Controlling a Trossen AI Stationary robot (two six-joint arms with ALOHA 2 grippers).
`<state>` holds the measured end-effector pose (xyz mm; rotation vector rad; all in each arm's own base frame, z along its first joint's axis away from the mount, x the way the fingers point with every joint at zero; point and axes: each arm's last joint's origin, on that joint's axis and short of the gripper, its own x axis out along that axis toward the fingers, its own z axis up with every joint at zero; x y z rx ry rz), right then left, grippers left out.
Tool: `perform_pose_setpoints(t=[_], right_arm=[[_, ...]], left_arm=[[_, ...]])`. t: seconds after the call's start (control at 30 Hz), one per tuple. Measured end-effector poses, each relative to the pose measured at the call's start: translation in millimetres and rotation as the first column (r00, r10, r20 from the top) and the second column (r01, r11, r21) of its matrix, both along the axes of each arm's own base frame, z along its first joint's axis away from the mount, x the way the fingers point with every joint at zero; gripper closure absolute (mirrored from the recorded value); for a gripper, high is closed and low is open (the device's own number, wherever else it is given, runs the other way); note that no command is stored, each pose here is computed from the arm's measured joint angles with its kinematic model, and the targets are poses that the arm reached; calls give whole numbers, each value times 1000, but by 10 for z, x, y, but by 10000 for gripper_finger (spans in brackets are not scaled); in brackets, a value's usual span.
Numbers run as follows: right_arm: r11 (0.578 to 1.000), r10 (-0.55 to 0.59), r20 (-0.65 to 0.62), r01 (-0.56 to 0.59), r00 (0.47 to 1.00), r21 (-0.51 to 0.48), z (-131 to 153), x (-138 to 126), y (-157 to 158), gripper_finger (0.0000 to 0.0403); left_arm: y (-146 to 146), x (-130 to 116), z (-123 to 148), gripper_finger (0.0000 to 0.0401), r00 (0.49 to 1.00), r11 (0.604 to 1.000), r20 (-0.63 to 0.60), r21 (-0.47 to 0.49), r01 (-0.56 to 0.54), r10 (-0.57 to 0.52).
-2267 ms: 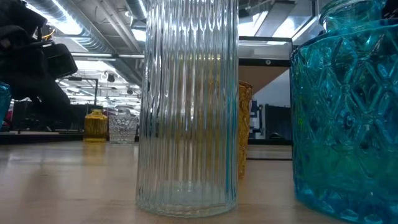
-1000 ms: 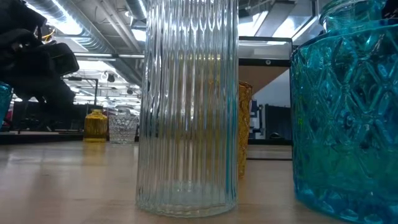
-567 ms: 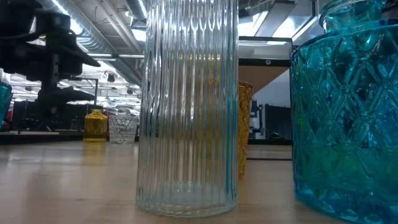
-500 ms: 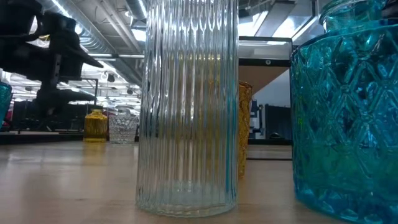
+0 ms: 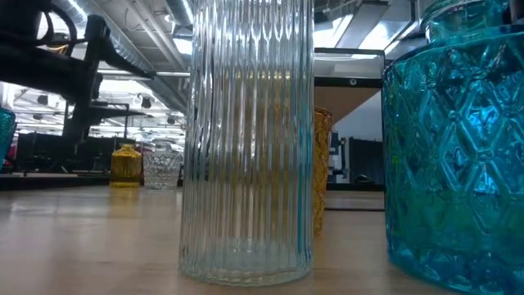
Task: Sort vases onto shelf
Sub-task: Put the transparent vase on the shelf
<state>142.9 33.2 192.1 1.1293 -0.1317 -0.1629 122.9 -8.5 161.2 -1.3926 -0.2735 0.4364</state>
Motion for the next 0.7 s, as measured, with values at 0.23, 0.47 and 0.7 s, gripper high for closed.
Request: perform_pose_setpoints(t=[0.23, 0.47, 0.7], right_arm=[[911, -401, 193, 369, 896, 182, 225, -80, -119, 123], [759, -643, 140, 601, 753, 253, 219, -137, -183, 123], [725, -683, 103, 652, 724, 221, 180, -139, -189, 123]], left_arm=[[36, -24, 184, 131, 985, 982, 108, 116, -150, 138], [66, -51, 211, 131, 961, 941, 76, 197, -276, 266], [71, -56, 206, 131, 955, 916, 28, 276, -291, 295]])
